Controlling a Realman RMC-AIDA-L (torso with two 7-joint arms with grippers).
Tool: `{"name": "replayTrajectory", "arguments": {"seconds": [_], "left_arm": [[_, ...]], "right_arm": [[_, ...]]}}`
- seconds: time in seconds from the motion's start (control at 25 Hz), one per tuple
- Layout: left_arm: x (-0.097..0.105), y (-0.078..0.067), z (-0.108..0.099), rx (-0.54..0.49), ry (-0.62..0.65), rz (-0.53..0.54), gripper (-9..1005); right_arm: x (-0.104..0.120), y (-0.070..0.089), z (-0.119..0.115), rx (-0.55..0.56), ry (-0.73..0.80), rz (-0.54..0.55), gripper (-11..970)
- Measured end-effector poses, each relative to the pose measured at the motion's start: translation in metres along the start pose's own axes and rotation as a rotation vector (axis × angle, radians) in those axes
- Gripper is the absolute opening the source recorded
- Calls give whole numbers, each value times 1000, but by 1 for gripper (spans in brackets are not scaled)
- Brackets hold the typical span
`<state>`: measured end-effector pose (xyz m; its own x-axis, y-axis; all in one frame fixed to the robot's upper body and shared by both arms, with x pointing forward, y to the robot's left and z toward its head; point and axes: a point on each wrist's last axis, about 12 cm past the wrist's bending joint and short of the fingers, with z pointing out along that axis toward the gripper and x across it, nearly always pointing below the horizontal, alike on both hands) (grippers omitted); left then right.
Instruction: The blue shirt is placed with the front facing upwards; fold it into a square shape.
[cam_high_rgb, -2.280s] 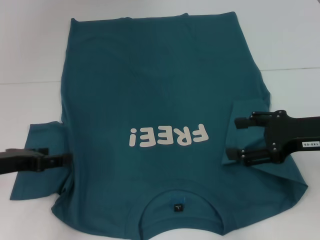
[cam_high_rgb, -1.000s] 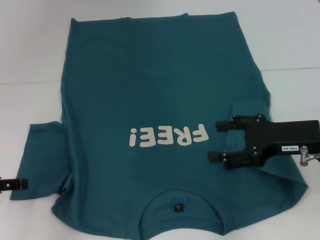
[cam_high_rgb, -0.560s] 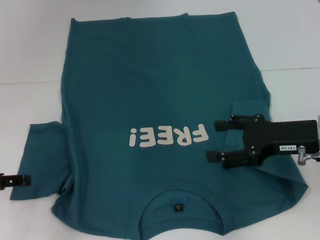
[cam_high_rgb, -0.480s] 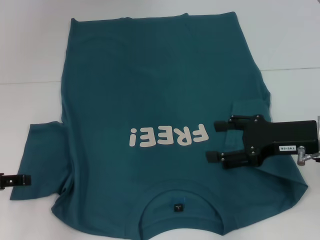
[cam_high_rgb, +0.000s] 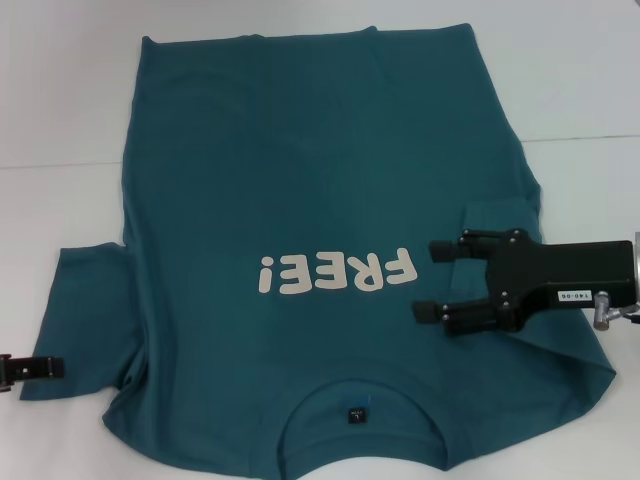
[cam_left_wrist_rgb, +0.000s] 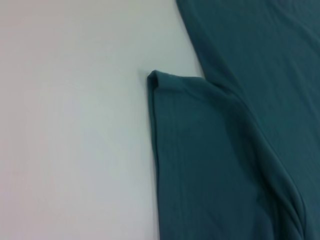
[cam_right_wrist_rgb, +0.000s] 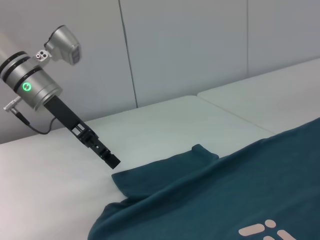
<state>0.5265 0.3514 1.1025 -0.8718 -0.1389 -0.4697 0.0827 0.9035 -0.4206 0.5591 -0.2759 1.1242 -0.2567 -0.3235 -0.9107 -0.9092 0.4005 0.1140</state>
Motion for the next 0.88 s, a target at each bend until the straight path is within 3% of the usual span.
{"name": "replayTrajectory", "arguments": {"seconds": [0.88], "left_arm": [[8, 4, 8, 20, 12, -44, 844]], "right_arm": [[2, 1, 1, -4, 0, 8, 927]]}}
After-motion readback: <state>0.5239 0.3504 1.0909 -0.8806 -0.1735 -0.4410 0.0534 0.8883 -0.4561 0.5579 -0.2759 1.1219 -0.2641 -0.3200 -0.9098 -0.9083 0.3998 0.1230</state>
